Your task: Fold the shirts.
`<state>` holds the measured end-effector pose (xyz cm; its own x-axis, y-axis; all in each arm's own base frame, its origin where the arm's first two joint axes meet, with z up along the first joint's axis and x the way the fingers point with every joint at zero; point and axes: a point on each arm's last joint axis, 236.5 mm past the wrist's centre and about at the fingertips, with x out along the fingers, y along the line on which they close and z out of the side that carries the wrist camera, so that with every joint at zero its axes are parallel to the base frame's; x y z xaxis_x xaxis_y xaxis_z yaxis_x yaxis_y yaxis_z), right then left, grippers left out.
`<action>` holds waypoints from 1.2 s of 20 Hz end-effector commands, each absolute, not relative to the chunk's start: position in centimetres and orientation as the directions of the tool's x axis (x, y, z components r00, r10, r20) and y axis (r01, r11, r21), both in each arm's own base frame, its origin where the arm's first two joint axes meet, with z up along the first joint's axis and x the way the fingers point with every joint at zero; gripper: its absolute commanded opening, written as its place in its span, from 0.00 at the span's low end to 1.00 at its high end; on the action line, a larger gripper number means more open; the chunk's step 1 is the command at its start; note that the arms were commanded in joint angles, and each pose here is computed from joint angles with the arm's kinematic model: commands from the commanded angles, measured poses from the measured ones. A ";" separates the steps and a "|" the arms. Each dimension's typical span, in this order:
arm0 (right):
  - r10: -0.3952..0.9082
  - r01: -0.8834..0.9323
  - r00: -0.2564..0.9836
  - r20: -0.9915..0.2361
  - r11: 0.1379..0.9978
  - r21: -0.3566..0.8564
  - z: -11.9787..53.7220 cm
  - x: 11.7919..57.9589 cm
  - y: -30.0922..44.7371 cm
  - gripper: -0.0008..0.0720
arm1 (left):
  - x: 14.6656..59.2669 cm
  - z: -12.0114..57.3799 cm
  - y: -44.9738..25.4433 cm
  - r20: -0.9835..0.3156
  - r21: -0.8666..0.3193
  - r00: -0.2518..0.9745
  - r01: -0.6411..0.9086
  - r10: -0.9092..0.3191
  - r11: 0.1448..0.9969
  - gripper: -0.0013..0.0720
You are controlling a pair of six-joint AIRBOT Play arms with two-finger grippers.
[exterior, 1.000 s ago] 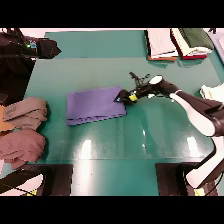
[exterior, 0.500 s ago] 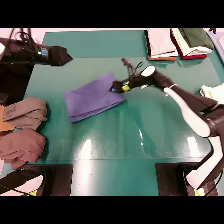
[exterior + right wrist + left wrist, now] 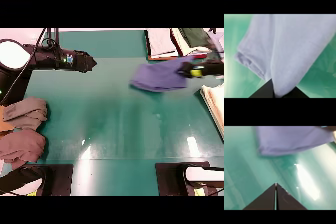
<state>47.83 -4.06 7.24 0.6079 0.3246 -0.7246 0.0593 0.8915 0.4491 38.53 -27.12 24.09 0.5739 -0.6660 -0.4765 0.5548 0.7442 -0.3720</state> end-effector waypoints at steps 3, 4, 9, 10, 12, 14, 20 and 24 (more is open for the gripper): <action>0.028 0.371 0.709 -0.704 0.835 0.406 9.0 42.8 -21.3 0.04 | 38.3 24.6 -27.9 -0.454 -0.399 0.575 0.551 -0.681 0.732 0.05; -0.006 0.398 0.720 -0.694 0.823 0.405 9.3 42.3 -22.9 0.04 | 38.3 24.6 -27.9 -0.456 -0.399 0.574 0.552 -0.680 0.733 0.05; -0.078 0.393 0.768 -0.635 0.840 0.373 14.3 43.1 -26.5 0.04 | 38.2 24.4 -27.9 -0.461 -0.399 0.569 0.552 -0.681 0.732 0.05; -0.079 0.381 0.777 -0.625 0.849 0.366 15.4 43.4 -26.7 0.04 | 38.1 24.3 -27.9 -0.466 -0.400 0.565 0.552 -0.681 0.732 0.05; -0.086 0.360 0.793 -0.603 0.864 0.351 17.4 44.0 -27.0 0.04 | 37.9 24.2 -27.9 -0.474 -0.400 0.558 0.553 -0.681 0.731 0.05; -0.110 0.352 0.809 -0.577 0.878 0.326 19.6 44.0 -27.5 0.04 | 37.7 23.9 -27.9 -0.485 -0.399 0.550 0.553 -0.680 0.731 0.05; -0.136 0.332 0.825 -0.548 0.902 0.275 23.6 42.7 -28.3 0.04 | 37.3 23.4 -27.8 -0.507 -0.391 0.531 0.559 -0.678 0.731 0.05; -0.126 0.325 0.797 -0.590 0.914 0.243 23.6 40.4 -28.8 0.04 | 37.3 23.3 -27.8 -0.509 -0.389 0.532 0.559 -0.677 0.732 0.05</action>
